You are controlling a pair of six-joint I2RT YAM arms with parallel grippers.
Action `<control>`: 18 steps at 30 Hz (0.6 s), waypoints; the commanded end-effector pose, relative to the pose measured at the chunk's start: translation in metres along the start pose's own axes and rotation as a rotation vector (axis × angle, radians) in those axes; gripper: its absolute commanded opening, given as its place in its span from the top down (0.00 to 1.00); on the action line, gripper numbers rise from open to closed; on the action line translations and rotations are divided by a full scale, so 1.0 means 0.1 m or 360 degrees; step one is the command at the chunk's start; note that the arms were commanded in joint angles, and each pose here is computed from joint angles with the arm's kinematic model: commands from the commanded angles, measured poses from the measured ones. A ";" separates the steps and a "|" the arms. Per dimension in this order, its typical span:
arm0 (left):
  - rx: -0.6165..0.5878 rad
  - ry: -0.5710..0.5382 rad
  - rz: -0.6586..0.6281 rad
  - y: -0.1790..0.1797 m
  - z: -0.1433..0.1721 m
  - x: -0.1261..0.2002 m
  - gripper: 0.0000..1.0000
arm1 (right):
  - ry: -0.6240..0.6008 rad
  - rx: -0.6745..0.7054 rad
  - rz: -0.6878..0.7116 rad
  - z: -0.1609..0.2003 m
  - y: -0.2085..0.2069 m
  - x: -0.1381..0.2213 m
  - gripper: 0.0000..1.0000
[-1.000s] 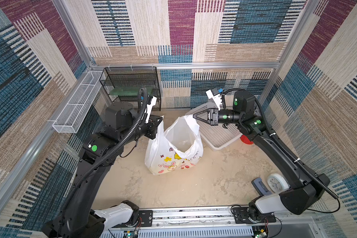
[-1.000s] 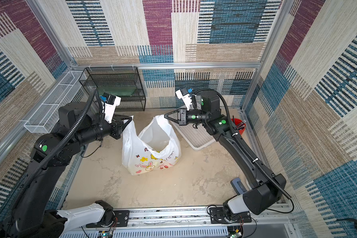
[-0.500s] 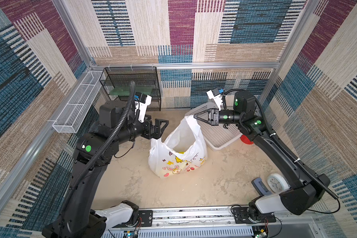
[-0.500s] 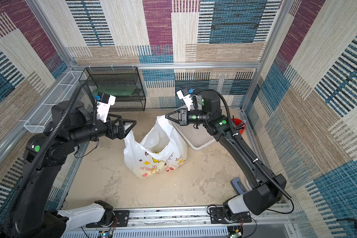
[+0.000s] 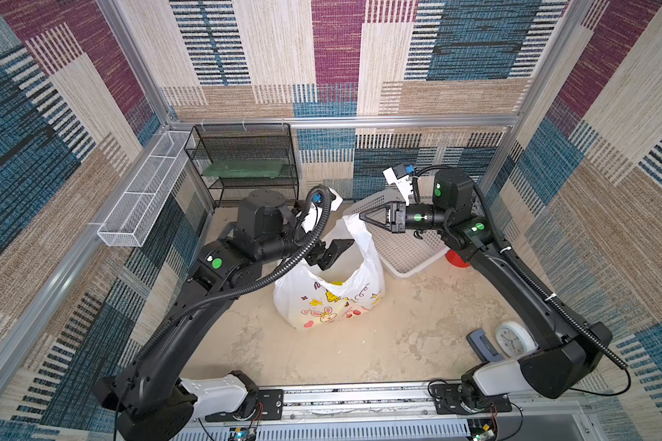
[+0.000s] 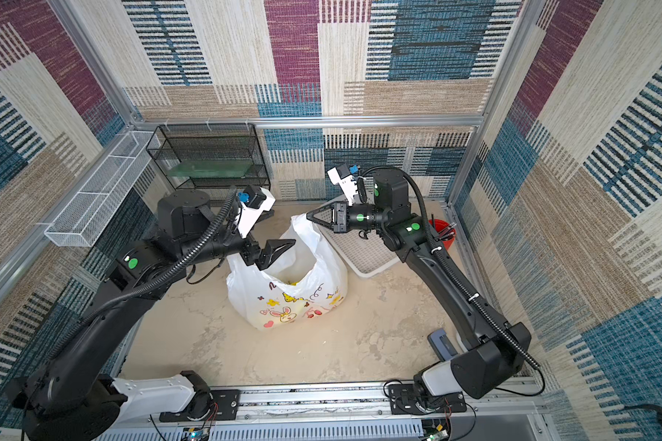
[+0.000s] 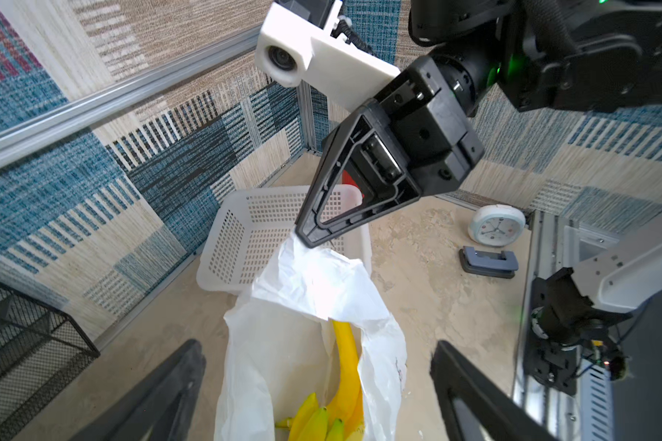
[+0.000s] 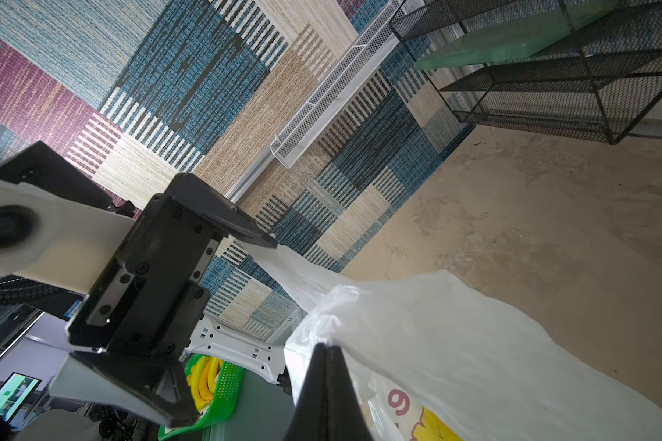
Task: Place the banana into a plastic bag & tie a knot
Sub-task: Adjust the plastic bag at the center of the board.
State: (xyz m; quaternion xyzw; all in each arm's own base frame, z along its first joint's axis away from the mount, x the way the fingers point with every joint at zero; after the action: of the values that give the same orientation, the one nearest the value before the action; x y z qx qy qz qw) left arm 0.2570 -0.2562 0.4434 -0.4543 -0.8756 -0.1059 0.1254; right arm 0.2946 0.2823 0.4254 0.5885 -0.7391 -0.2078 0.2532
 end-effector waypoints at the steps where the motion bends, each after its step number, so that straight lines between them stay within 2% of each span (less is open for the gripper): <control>1: -0.0295 -0.0170 -0.0007 -0.02 -0.24 -0.15 0.05 | 0.0004 -0.0003 -0.0008 0.01 0.03 0.01 1.00; 4: -0.0360 -0.0162 0.0019 -0.06 -0.23 -0.27 0.08 | 0.0003 -0.0004 -0.0007 0.00 0.03 0.02 1.00; 13: -0.0389 0.0025 0.0083 -0.11 0.06 -0.49 0.46 | -0.0014 -0.0004 -0.0004 -0.05 0.01 0.07 1.00; 18: -0.0396 0.0074 0.0045 -0.06 0.15 -0.55 0.49 | -0.0008 -0.0007 -0.0024 -0.06 0.02 0.07 1.00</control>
State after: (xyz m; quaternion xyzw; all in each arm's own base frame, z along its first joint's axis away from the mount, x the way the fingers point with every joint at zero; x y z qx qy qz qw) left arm 0.2773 -0.2993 0.4169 -0.4830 -0.8466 -0.2046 0.0898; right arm 0.2996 0.2749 0.4266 0.5827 -0.7433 -0.2114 0.2515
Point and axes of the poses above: each gripper's point midway between its finger pads, its own x axis back along the fingers, its own y axis along the line the jaws close on, z = x × y, the point moved 1 cm from there along x, back along the fingers, and after that the axes turned 5 degrees about x, right-handed, at the moved point
